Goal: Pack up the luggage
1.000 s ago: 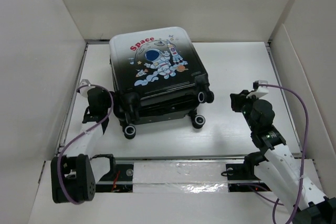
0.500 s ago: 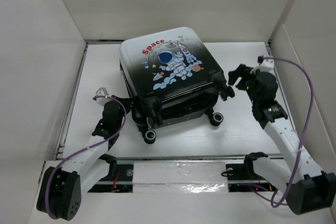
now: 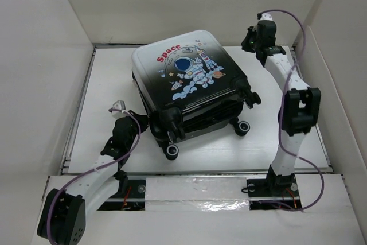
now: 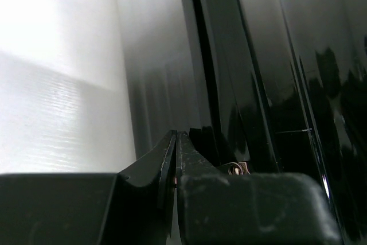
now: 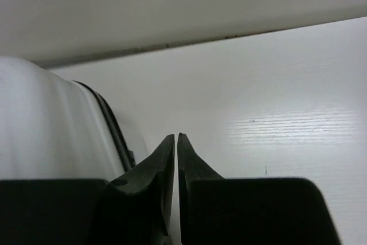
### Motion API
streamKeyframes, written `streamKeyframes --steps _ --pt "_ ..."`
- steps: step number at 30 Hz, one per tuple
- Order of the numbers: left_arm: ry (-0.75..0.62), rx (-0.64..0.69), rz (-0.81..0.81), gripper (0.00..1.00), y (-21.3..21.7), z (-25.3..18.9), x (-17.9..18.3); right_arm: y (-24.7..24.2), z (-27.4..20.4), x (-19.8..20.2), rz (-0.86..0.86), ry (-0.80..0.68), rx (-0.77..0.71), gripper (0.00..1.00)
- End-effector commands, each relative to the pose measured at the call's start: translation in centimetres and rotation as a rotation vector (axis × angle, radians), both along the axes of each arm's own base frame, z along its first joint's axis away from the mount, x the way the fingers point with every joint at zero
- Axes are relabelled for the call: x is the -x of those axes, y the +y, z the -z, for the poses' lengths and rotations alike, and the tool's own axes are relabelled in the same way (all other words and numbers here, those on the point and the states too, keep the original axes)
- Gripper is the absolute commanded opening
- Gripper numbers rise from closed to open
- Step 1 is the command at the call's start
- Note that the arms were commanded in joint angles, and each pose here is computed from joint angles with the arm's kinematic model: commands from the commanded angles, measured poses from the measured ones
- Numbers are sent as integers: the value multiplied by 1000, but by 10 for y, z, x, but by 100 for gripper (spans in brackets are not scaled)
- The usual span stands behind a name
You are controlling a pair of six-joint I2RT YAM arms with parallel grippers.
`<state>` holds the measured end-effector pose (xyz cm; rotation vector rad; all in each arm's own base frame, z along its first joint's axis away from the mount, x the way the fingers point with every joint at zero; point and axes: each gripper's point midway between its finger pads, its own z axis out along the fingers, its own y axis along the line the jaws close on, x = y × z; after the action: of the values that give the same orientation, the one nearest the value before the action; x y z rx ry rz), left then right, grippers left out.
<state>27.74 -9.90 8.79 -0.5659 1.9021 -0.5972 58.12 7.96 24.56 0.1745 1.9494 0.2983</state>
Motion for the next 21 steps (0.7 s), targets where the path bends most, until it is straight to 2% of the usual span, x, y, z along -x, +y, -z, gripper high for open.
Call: streamKeyframes --steps 1,4,7,10,11,12,14,17,18,20,21 --pt "87 15 218 0 -33 25 29 50 29 -9 -127 129 45 14" --pt "77 34 274 0 -43 24 33 84 63 -17 -214 195 128 20" --pt "80 60 320 0 -52 26 36 144 79 -10 -425 182 157 23" --pt "74 55 355 0 -67 29 41 192 64 -1 -585 115 158 24" --pt "67 51 402 0 -83 27 50 200 68 -2 -626 104 186 24" --pt "57 21 367 0 -84 28 47 211 54 2 -658 77 187 17" --pt "32 3 369 0 -99 18 47 217 46 4 -705 56 186 11" --pt "23 4 386 0 -123 10 55 225 28 10 -730 17 177 13" --pt "22 11 404 0 -132 10 60 225 8 10 -719 -27 161 22" --pt "4 32 415 0 -143 2 61 221 0 12 -718 -40 133 34" --pt "-1 35 419 0 -148 0 61 222 -15 14 -715 -68 117 50"
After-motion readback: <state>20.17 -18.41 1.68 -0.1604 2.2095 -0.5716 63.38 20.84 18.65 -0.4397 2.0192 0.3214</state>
